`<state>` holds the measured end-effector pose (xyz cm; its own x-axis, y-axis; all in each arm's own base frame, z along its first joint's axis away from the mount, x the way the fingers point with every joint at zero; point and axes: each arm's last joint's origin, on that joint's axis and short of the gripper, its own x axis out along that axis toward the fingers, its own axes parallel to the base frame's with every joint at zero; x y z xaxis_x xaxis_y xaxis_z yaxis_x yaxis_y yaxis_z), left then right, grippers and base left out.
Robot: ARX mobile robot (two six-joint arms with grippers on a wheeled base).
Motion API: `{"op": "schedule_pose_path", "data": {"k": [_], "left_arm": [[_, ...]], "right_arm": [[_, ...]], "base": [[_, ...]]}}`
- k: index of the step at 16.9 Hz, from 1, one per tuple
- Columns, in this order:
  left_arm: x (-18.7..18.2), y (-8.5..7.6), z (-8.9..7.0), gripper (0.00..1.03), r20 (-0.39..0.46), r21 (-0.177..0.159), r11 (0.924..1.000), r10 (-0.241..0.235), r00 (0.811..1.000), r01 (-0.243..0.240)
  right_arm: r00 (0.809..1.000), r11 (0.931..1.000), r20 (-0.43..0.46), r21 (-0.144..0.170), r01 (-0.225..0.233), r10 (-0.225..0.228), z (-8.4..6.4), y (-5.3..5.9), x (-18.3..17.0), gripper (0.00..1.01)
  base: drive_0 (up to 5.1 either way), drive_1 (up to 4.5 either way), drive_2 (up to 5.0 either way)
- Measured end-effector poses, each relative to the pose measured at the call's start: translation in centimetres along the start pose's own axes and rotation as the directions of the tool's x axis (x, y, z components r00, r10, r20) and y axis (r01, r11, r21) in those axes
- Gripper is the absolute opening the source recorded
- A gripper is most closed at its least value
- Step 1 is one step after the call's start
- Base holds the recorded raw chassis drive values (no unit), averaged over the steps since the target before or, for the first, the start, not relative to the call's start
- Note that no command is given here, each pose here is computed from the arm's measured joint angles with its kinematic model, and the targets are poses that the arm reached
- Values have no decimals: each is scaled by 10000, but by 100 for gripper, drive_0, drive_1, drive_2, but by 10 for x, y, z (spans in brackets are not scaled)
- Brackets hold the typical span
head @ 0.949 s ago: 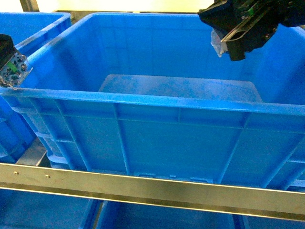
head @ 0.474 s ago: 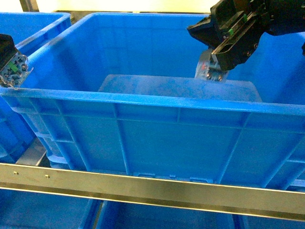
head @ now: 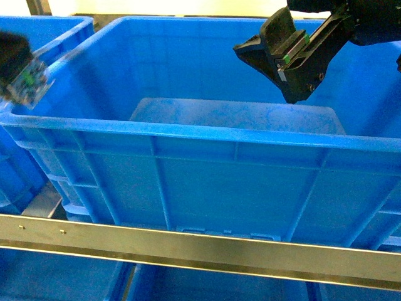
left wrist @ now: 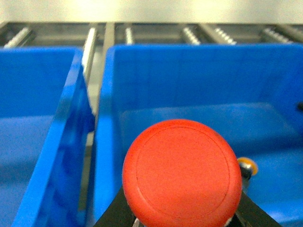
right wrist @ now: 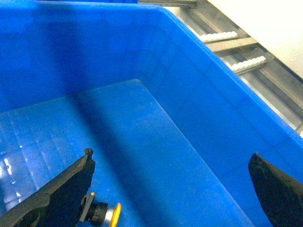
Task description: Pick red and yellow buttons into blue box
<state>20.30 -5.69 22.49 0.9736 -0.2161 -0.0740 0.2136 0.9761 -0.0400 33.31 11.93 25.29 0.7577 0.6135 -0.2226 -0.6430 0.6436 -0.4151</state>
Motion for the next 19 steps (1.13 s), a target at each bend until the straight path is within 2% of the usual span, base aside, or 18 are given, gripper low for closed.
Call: {"op": "schedule_pose_path", "data": {"k": [2,3,5,7,10,12,18,19], "left_arm": [[14,-17,30,24,1080,49,9980,-632,9921,630],[21,-24,32,24,1118,35,9962,-869,9899,871],[39,-33,11,24,182,215,9962,-853,9962,849],[56,-31,-4,24,-340,351,9977,-570,9978,582],[68,-30,-5,24,-365,558,9982,-187,9992,207],[71,-33,1,27,-196,652,9979,-32,9998,45],[71,-33,3,99,-141,733,9973,-12,9999,22],[71,-33,3,97,-145,791,9969,-12,9999,23]], "right_arm": [[10000,10000,0,0,0,0,0,0,0,98],[10000,10000,0,0,0,0,0,0,0,98],[10000,10000,0,-4,0,0,0,0,0,98],[10000,10000,0,0,0,0,0,0,0,98],[10000,10000,0,-4,0,0,0,0,0,98],[10000,10000,3,-5,-7,7,0,0,0,98],[10000,10000,3,-6,-7,7,0,0,0,98],[10000,10000,3,-2,-7,7,0,0,0,98]], "base": [[0,0,0],[0,0,0],[0,0,0],[0,0,0],[0,0,0],[0,0,0],[0,0,0],[0,0,0]]}}
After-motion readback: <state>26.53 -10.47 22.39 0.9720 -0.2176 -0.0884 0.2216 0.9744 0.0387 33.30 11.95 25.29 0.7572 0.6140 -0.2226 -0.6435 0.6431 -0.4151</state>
